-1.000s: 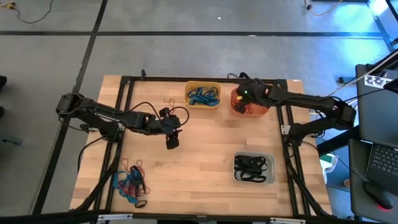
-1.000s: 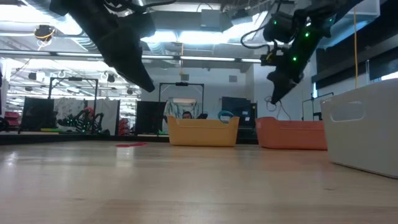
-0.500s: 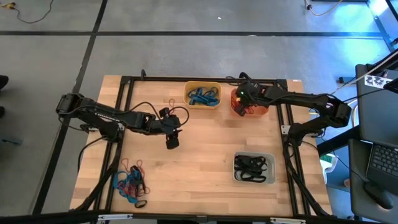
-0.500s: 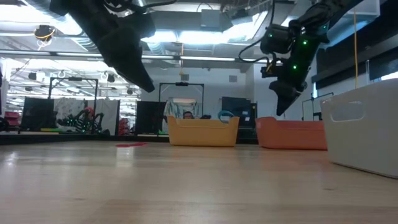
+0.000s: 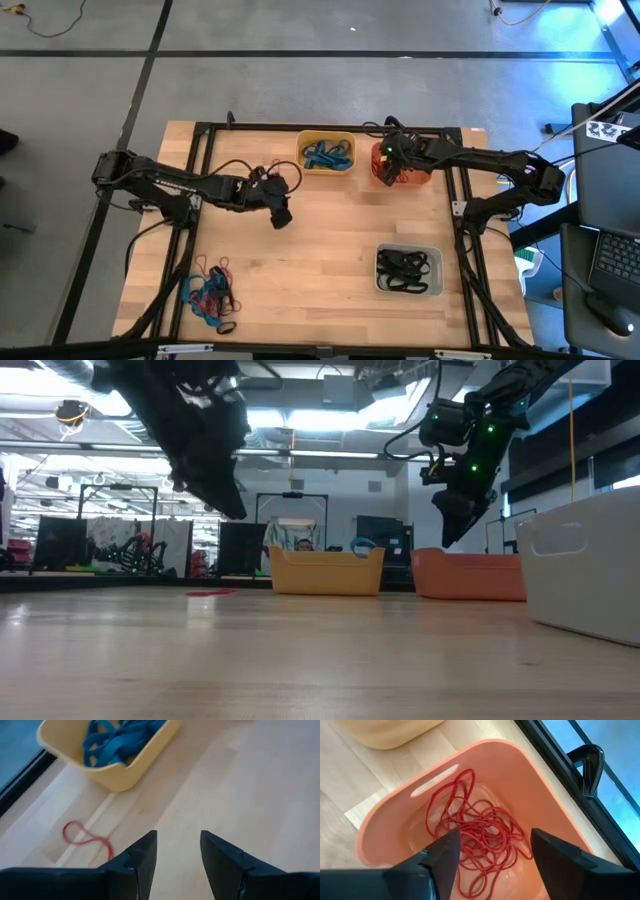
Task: Sort rubber bands into baskets
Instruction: Put the red rubber band into the orange bin
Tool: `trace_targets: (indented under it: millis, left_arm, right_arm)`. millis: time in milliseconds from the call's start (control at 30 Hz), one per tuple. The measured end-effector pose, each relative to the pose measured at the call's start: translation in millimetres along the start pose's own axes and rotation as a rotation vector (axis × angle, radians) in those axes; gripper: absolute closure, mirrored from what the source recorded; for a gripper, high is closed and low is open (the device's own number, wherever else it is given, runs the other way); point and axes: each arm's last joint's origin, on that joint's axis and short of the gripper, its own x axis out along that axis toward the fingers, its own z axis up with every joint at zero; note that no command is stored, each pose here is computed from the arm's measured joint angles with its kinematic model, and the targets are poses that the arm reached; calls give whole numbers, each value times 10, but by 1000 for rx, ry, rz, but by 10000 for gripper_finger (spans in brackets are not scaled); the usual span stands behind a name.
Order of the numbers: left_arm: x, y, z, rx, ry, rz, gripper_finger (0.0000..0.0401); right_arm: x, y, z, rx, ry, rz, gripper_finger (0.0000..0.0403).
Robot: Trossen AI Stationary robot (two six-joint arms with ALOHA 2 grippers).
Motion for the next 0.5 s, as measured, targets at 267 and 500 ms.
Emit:
trace_targets:
  millis: [267,500]
  left_arm:
    - [412,154,-102,-103,149,142,253]
    - [697,345,-176,-147,247,239,253]
  right_arm:
    - [0,0,1,0,-1,0,157]
    - [0,0,3,1,-3,1,159]
